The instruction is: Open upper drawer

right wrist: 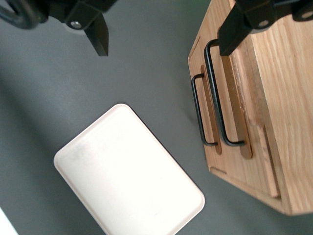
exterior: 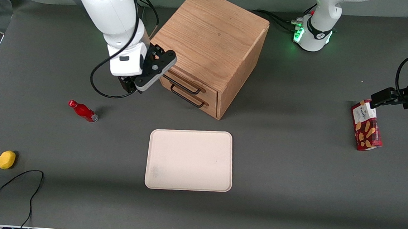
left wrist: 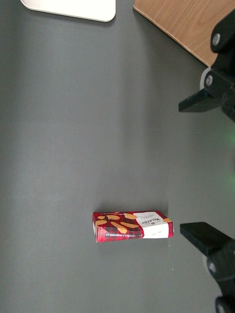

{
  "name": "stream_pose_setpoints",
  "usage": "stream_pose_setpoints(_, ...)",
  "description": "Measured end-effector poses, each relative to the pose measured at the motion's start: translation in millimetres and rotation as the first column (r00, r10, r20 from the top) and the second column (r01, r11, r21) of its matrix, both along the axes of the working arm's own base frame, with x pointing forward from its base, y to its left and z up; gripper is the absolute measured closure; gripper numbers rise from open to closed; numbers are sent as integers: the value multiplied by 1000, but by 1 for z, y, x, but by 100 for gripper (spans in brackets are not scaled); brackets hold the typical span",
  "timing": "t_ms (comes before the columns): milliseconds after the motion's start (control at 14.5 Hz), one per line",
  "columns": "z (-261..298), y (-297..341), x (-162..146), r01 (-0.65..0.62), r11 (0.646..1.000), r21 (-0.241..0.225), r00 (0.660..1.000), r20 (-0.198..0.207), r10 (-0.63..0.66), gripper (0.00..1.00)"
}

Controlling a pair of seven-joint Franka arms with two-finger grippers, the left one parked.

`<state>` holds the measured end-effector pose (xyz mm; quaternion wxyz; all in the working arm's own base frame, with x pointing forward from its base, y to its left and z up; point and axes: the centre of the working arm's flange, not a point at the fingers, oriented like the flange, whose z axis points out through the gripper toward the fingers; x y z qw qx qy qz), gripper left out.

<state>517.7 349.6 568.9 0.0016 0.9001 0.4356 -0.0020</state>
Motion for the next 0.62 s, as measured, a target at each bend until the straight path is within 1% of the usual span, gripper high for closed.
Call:
stream_pose_setpoints(207,-6,5,-4,-36,999,3,999,-17,36,0)
stream_pose_setpoints(345,-10,10,-9,-45,999,26,998,-41,46,0)
stream_pose_setpoints(622,-14,14,-12,-85,995,55,994,-66,89,0)
